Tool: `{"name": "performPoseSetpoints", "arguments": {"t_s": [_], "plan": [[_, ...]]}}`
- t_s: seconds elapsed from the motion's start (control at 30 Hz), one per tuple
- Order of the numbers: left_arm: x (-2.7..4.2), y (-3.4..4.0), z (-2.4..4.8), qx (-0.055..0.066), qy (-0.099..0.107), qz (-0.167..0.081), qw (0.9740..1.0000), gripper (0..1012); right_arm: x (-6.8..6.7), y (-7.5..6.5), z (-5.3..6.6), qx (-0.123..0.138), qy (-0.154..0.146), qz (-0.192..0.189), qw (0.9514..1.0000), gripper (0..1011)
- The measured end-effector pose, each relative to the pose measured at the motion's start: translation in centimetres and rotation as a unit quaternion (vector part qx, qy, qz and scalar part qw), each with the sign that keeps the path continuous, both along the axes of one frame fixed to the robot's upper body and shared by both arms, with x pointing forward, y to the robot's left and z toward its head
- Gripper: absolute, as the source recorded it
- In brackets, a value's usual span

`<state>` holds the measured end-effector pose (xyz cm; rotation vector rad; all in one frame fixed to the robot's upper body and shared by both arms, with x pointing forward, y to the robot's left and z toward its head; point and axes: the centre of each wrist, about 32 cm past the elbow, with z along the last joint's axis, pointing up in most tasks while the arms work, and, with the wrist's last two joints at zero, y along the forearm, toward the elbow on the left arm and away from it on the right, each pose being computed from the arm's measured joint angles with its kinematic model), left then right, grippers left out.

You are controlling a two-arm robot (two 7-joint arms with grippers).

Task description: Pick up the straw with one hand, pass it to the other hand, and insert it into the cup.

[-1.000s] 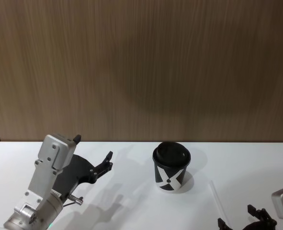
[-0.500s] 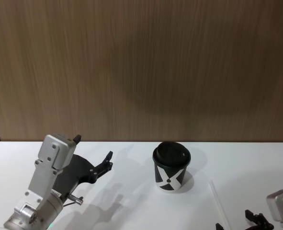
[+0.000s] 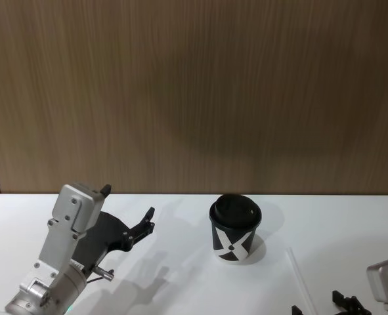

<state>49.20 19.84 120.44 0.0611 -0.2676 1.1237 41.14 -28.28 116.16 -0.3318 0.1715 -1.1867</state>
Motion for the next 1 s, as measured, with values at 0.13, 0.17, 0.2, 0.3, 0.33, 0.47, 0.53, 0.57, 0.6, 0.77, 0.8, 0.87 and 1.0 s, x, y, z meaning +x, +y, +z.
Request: {"name": "performPoseSetpoints", "arguments": {"t_s": [0.13,0.17,0.2,0.3,0.33,0.47,0.53,0.57,0.6,0.77,0.8,0.87,1.0], "plan": [[0.0,0.0,0.0,0.0,0.0,0.0,1.0,1003,-0.11,0.24,0.05,0.012,0.004,-0.003,0.9999,1001],[0.0,0.0,0.0,0.0,0.0,0.0,1.0,1003,-0.16,0.31,0.08,0.015,0.005,-0.004,0.9999,1001],[0.0,0.0,0.0,0.0,0.0,0.0,1.0,1003,-0.2,0.34,0.08,0.017,0.006,-0.004,0.9998,1001],[0.0,0.0,0.0,0.0,0.0,0.0,1.0,1003,-0.29,0.44,0.12,0.021,0.009,-0.004,0.9997,1001],[0.0,0.0,0.0,0.0,0.0,0.0,1.0,1003,-0.34,0.49,0.12,0.023,0.011,-0.004,0.9997,1001],[0.0,0.0,0.0,0.0,0.0,0.0,1.0,1003,-0.42,0.57,0.14,0.025,0.014,-0.002,0.9996,1001],[0.0,0.0,0.0,0.0,0.0,0.0,1.0,1003,-0.43,0.6,0.19,0.025,0.015,-0.001,0.9996,1001],[0.0,0.0,0.0,0.0,0.0,0.0,1.0,1003,-0.43,0.61,0.22,0.025,0.016,0.0,0.9996,1001],[0.0,0.0,0.0,0.0,0.0,0.0,1.0,1003,-0.44,0.62,0.22,0.025,0.016,0.001,0.9996,1001],[0.0,0.0,0.0,0.0,0.0,0.0,1.0,1003,-0.39,0.67,0.31,0.022,0.02,0.007,0.9995,1001],[0.0,0.0,0.0,0.0,0.0,0.0,1.0,1003,-0.38,0.69,0.32,0.021,0.021,0.008,0.9995,1001],[0.0,0.0,0.0,0.0,0.0,0.0,1.0,1003,-0.35,0.71,0.35,0.02,0.022,0.009,0.9995,1001],[0.0,0.0,0.0,0.0,0.0,0.0,1.0,1003,-0.23,0.82,0.45,0.02,0.024,0.013,0.9994,1001]]}}
